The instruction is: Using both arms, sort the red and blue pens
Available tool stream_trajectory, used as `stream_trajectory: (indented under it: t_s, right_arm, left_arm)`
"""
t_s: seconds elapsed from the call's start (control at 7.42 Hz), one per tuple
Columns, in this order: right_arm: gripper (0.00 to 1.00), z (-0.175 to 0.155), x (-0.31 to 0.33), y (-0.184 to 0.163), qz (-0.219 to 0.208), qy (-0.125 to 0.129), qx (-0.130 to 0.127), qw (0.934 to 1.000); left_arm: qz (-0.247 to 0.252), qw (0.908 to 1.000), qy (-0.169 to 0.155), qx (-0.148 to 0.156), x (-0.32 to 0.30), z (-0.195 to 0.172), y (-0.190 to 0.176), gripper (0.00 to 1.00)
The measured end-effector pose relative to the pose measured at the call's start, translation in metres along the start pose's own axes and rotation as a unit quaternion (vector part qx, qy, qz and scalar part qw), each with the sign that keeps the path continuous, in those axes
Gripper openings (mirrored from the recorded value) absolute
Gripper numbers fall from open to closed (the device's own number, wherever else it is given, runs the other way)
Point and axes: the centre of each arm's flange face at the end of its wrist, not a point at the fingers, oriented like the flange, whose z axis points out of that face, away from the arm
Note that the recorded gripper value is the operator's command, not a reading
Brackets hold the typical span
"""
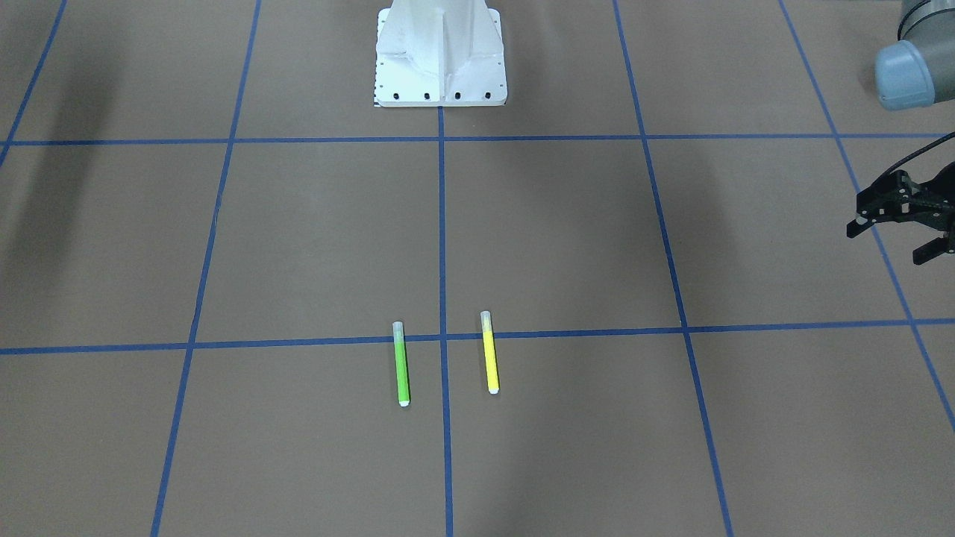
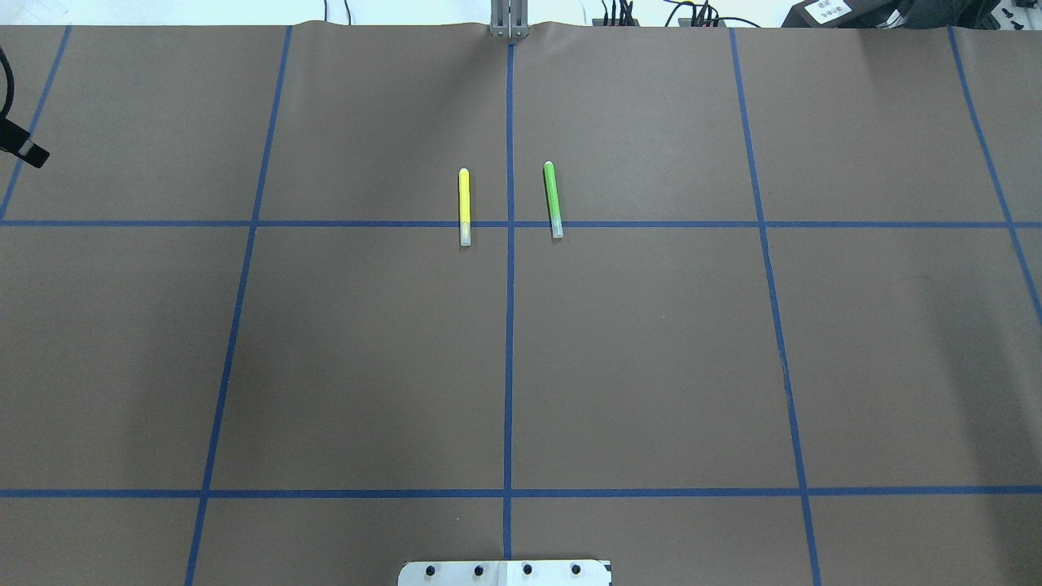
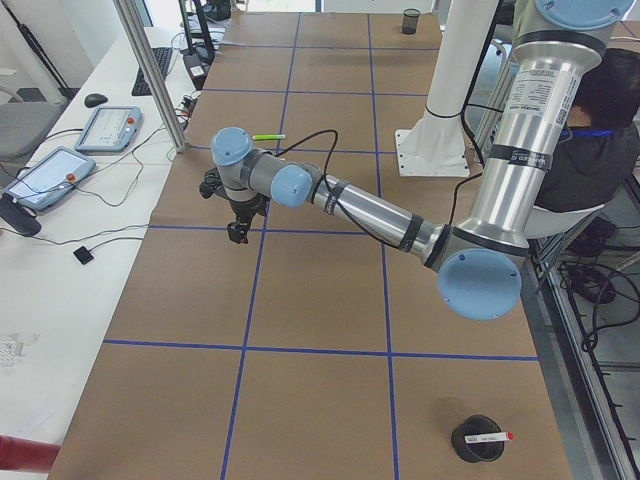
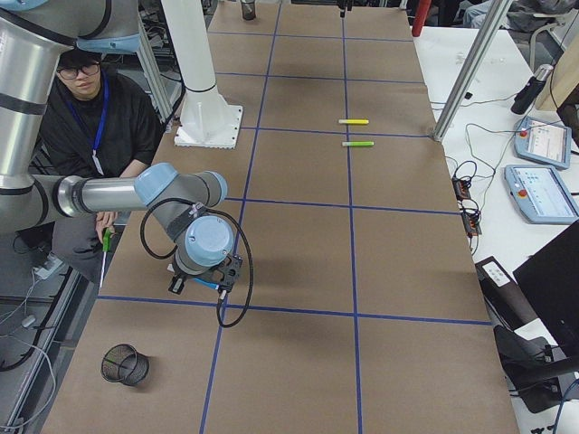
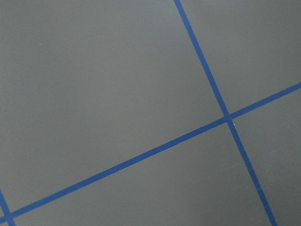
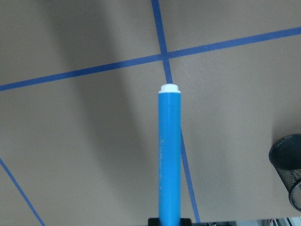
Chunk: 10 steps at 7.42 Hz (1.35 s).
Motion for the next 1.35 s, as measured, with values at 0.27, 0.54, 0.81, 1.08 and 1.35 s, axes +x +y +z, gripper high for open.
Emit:
stream_trajectory:
  t_s: [0.27,0.54,0.81,1.08,1.35]
  right_arm:
    - [0.0,0.007,0.024,-0.006,0.001,-0.024,-0.033,0.9992]
    - [0.0,0.022,0.056,-0.003,0.011,-0.033,-0.069,0.997]
    - [0.0,0.041,0.091,0.005,0.038,-0.041,-0.108,0.9926]
    - [0.0,0.065,0.122,0.015,0.069,-0.063,-0.136,0.9864]
    - [0.0,0.088,0.156,0.021,0.102,-0.105,-0.146,0.9785]
  left_arm:
    - [0.001,1.0,0.0,0.001,0.001,-0.001,0.001,1.0]
    - [0.005,1.0,0.0,0.004,0.004,-0.004,0.0,1.0]
    - [0.008,0.9999,-0.001,0.007,0.008,-0.007,0.0,1.0]
    - [0.011,0.9999,-0.001,0.009,0.01,-0.008,-0.001,1.0]
    - [0.016,0.9998,-0.001,0.013,0.015,-0.013,-0.001,1.0]
